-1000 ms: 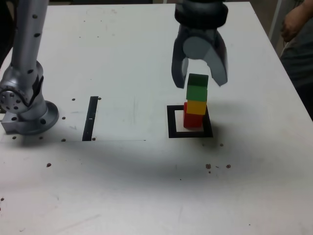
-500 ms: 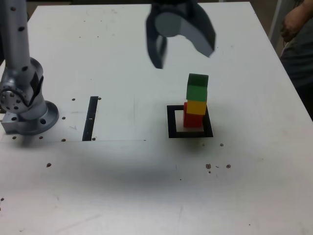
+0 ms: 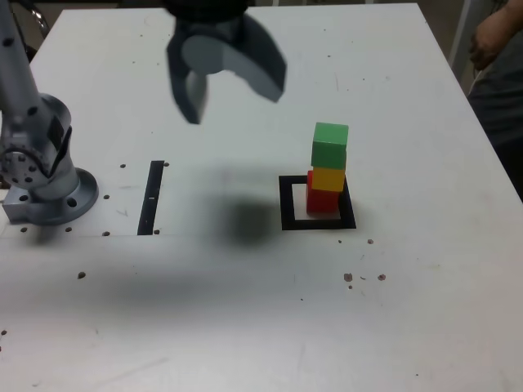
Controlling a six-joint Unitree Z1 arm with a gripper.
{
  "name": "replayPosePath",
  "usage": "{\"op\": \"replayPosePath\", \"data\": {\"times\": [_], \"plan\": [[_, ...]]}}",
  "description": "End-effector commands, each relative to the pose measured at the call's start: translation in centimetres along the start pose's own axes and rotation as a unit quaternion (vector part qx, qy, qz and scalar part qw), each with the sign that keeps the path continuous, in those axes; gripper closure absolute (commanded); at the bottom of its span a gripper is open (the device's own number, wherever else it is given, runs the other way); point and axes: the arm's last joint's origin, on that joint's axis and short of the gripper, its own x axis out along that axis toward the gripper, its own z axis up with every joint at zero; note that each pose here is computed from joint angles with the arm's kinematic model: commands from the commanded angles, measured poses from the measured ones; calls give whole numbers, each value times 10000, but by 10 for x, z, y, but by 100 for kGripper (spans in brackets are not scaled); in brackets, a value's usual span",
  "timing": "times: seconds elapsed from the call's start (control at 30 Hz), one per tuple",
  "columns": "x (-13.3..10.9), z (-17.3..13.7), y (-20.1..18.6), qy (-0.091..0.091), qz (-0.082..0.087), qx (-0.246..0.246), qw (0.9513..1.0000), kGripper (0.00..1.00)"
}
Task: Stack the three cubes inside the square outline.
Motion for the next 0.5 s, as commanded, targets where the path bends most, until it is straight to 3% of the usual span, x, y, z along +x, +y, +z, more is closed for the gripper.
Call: {"op": "replayPosePath", "data": {"times": [0.0, 0.23, 0.47], "plan": [[5, -11, 1, -9, -22, -63, 10000, 0], [37, -41, 1, 305, -75, -208, 9993, 0], [65, -59, 0, 500, -147, -286, 9982, 0]]}}
